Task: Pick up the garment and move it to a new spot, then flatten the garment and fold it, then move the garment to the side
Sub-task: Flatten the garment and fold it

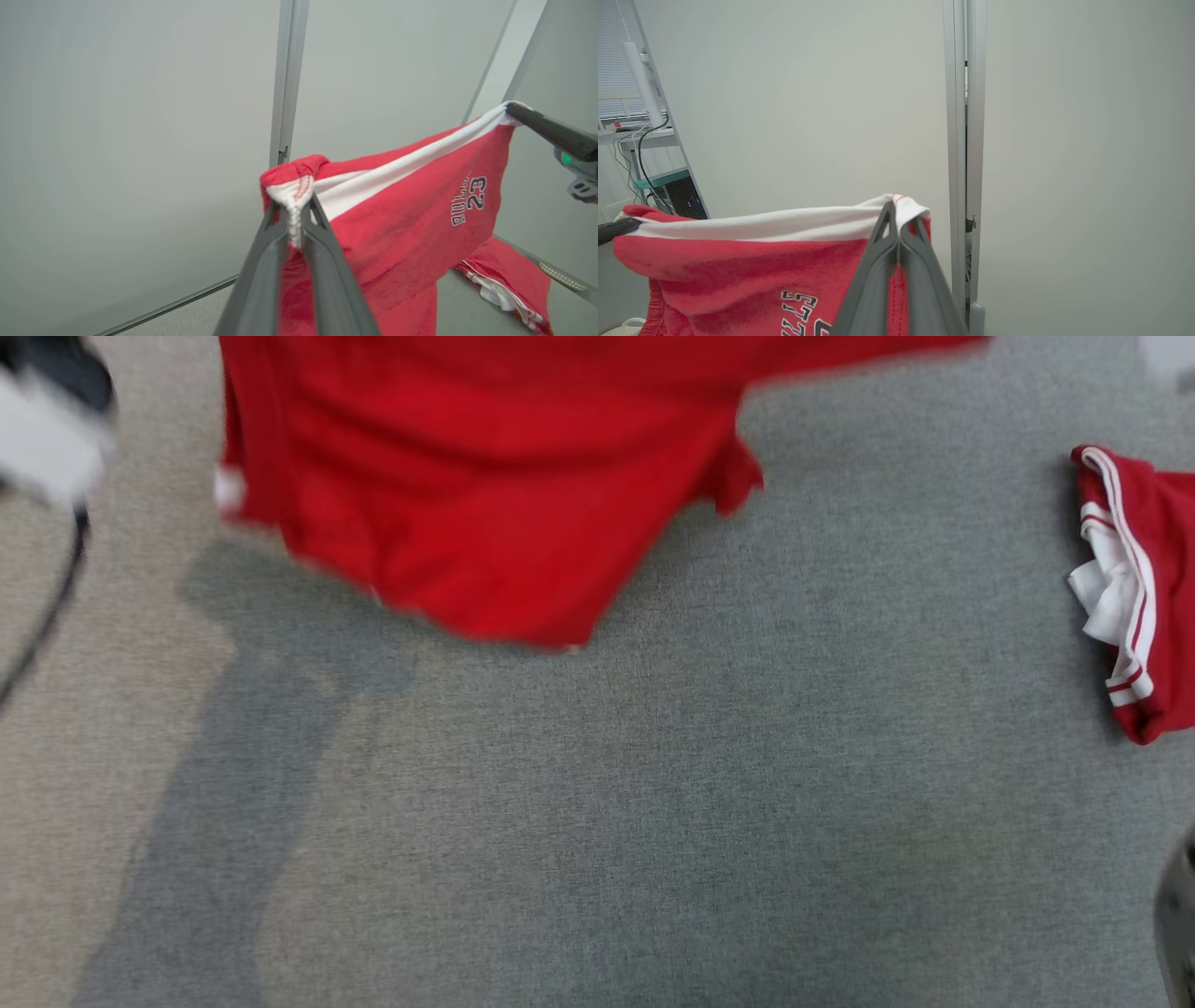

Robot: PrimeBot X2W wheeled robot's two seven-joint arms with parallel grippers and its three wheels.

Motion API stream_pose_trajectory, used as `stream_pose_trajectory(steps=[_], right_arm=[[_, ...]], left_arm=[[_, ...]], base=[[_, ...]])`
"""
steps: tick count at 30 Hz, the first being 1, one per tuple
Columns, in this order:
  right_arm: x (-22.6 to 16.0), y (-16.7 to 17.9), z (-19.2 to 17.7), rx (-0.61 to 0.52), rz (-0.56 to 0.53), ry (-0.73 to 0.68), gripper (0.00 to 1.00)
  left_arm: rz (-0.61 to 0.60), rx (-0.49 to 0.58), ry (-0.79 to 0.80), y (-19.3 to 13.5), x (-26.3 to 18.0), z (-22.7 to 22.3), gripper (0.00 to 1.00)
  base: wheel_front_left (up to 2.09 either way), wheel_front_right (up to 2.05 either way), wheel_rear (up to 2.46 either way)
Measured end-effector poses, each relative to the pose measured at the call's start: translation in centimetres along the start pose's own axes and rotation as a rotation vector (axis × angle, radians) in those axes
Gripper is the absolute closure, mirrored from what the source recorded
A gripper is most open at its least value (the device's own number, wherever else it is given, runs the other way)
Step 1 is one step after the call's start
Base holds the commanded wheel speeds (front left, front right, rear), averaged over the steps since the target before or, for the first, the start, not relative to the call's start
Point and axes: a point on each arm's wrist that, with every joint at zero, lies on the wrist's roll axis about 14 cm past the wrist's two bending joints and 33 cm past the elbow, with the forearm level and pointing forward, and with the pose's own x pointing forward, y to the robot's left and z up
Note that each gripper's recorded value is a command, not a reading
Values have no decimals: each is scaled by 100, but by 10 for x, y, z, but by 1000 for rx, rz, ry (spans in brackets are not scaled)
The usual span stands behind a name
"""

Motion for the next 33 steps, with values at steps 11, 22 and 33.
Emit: stream_pose_trajectory(steps=[11,22,33], right_arm=[[83,-52,3,-2,-136,-215,100],[-7,-46,-194,127,-144,85,100],[-196,-11,-225,262,-254,290,100]], left_arm=[[114,70,-258,60,109,34,100],[94,-111,-73,60,66,-156,100],[201,-264,155,-10,-94,-235,100]], base=[[0,0,0],[0,0,0],[0,0,0]])
